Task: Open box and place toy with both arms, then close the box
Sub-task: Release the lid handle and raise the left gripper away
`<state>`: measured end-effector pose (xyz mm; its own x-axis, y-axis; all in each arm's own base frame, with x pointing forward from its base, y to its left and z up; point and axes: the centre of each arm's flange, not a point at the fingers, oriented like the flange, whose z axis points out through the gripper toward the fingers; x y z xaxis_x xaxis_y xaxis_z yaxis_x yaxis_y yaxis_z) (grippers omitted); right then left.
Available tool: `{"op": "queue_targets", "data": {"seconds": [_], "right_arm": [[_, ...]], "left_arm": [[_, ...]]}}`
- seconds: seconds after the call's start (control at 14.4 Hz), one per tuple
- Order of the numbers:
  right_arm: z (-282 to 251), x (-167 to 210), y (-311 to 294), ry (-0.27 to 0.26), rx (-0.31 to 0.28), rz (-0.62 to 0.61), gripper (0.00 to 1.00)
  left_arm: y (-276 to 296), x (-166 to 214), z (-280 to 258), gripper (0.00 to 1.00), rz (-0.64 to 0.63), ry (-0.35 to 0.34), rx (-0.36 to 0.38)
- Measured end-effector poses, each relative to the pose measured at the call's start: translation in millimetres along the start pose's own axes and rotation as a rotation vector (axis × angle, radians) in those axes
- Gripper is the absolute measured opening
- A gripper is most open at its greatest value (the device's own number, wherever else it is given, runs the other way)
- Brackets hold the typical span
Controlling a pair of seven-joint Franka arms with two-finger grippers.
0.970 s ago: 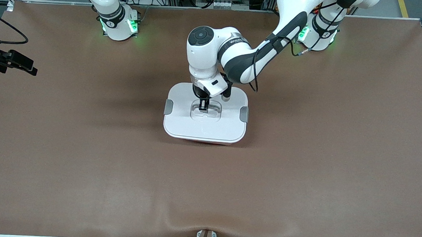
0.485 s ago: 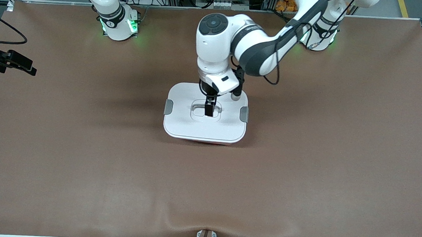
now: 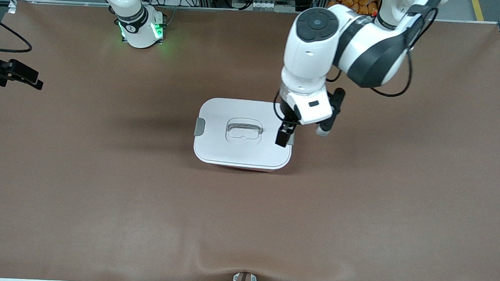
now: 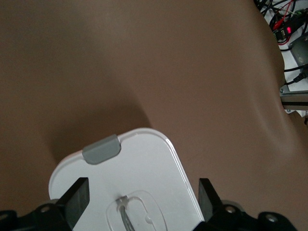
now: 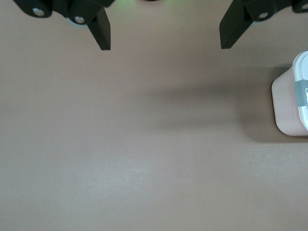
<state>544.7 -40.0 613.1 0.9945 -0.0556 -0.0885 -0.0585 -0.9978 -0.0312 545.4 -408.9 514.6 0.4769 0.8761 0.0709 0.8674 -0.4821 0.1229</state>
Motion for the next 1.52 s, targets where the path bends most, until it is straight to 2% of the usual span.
{"op": "queue_targets", "data": {"seconds": [0.28,0.48,0.69,1.11,1.52], "right_arm": [[0.0,0.0,0.6,0.000,0.000,0.001,1.00],[0.0,0.0,0.9,0.000,0.000,0.002,1.00],[-0.1,0.0,0.9,0.000,0.000,0.002,1.00],[-2.0,1.7,1.0,0.017,0.000,0.002,1.00],[-3.7,1.8,0.7,0.021,0.000,0.001,1.00]], "left_arm": [[-13.2,72.3,-16.3,1.00,0.213,-0.035,0.088],[-26.7,142.0,-32.1,1.00,0.292,-0.098,0.106],[-46.3,190.0,-49.1,1.00,0.417,-0.113,0.136],[-78.6,255.5,-82.2,1.00,0.615,-0.108,0.137],[-100.7,282.8,-100.8,1.00,0.750,-0.099,0.144]]}}
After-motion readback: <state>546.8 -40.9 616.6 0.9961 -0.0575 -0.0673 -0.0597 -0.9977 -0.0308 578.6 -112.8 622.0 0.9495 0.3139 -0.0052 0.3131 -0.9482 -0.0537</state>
